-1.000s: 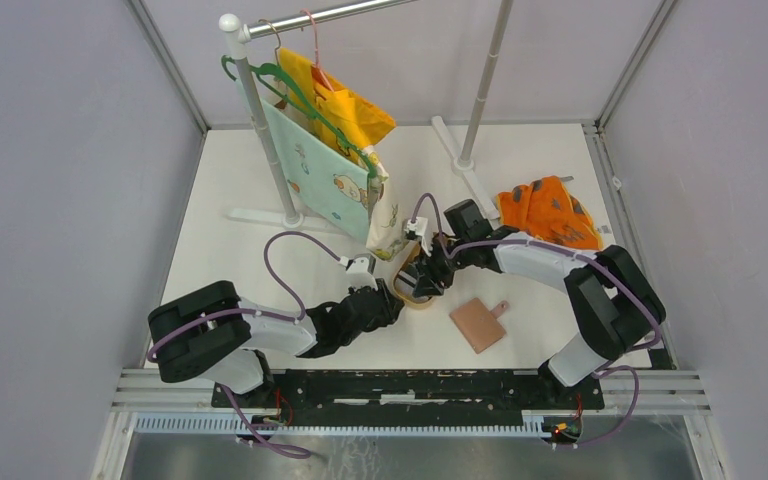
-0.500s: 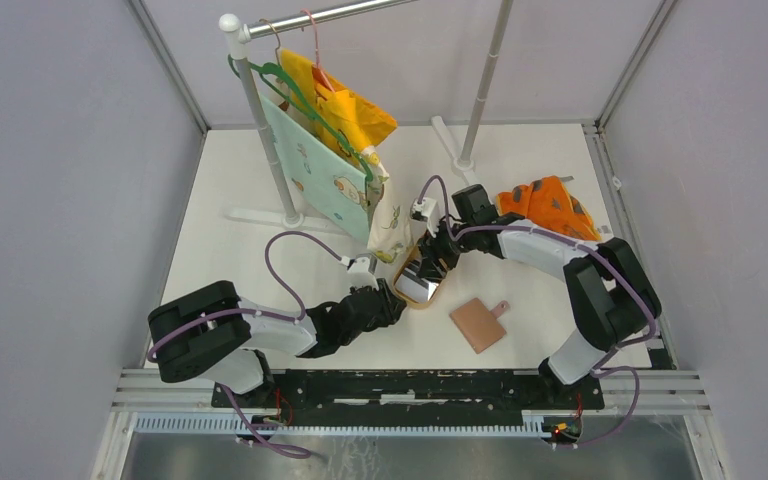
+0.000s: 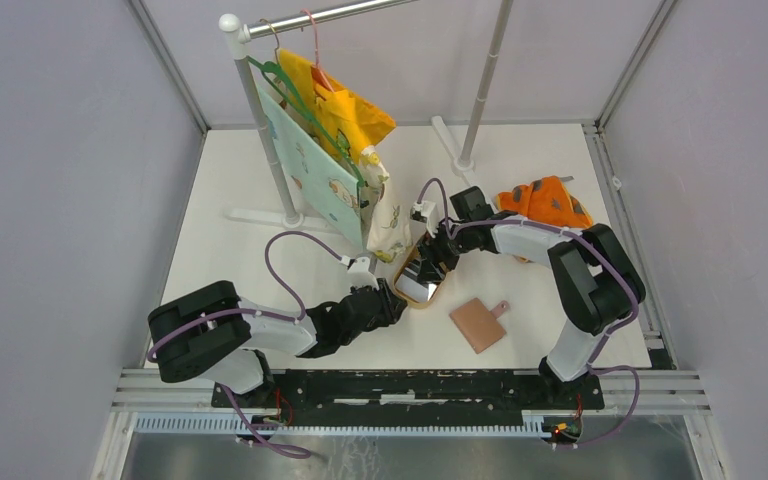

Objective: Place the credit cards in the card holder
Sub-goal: Pick up the credit card from the storage box.

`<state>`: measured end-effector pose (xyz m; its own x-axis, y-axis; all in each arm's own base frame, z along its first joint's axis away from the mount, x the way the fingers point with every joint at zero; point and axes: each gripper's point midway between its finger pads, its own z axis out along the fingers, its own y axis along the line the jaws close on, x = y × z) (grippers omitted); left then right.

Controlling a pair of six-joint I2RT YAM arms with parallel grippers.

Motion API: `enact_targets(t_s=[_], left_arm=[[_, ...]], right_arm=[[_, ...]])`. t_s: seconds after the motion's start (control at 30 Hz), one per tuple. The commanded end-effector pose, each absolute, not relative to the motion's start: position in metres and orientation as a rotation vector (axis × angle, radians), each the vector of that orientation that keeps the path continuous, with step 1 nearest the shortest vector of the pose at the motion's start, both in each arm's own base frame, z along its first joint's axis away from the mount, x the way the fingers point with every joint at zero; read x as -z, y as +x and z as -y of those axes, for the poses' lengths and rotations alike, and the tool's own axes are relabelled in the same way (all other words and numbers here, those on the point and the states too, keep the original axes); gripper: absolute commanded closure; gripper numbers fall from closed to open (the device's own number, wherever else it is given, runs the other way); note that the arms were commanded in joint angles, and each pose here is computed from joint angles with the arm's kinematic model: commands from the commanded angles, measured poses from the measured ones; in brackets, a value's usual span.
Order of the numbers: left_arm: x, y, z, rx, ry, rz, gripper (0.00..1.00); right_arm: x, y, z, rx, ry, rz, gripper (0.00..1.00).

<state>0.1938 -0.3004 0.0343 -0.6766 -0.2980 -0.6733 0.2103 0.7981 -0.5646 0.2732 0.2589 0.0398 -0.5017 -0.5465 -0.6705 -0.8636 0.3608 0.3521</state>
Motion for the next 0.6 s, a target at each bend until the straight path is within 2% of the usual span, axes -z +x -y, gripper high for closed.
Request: enact_targets(t_s=[0.0,0.57], left_arm=[[-0.053,0.207,0.310,0.825,-0.072,-2.107,0.63],[-0.061,0.219,0.312,0.810,-0.076,-2.097,0.63]], right_arm=[[-0.057,0.259,-0.269,-1.128,-1.205,-2.136,0.35],[-0.092,0.226,-0.285,-1.481,-1.067,-2.045,0.40]])
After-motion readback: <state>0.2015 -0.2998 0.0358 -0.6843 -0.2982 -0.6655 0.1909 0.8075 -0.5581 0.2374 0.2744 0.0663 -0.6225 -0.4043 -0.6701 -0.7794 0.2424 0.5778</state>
